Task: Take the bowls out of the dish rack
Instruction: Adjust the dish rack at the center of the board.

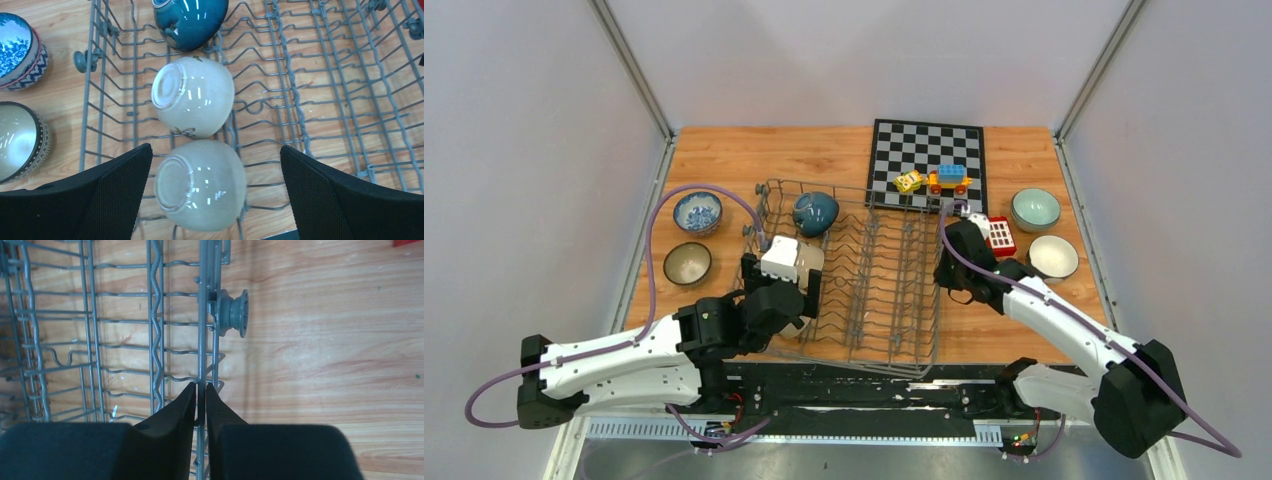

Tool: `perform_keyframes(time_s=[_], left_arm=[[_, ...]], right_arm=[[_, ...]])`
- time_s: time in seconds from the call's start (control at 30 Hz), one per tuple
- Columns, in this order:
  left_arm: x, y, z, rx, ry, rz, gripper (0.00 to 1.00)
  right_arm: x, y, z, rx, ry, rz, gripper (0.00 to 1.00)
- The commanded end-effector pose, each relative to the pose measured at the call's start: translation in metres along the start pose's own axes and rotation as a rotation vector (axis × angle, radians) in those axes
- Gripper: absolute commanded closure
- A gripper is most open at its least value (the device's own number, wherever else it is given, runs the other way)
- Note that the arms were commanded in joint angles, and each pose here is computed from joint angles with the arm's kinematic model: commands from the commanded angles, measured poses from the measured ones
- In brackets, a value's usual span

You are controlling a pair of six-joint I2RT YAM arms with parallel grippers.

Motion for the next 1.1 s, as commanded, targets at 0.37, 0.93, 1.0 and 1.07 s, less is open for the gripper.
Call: perform_keyframes(time_s=[0.37, 0.93, 1.0, 1.07], left_arm=[[0.015, -0.004, -0.009, -0.002, 0.012, 0.105, 0.0], [0.028, -0.016, 0.002, 0.058, 0.259, 0.035, 0.01], [0.035, -0.018, 0.005, 0.069, 0.295, 0.031, 0.01], [0.041, -0.019, 0.006, 0.086, 0.312, 0.034, 0.01]], right_arm=[[-0.021, 0.017, 0.019, 0.004, 0.114, -0.028, 0.35], [0.138, 0.097, 0.027, -0.126, 0.128, 0.907, 0.41], [0.158, 0.093, 0.021, -0.059, 0.143, 0.96, 0.41], [0.179, 0.086, 0.014, -0.017, 0.163, 0.992, 0.41]])
Point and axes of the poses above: each gripper's point midway between its finger pads, its own y axis back along the fingers, its own x axis along the line the jaws close on, z = x × y, the point moved 3 cm from there along y, back along the fingers, and after that the axes turned 1 degree about y, right-handed, at the moved point
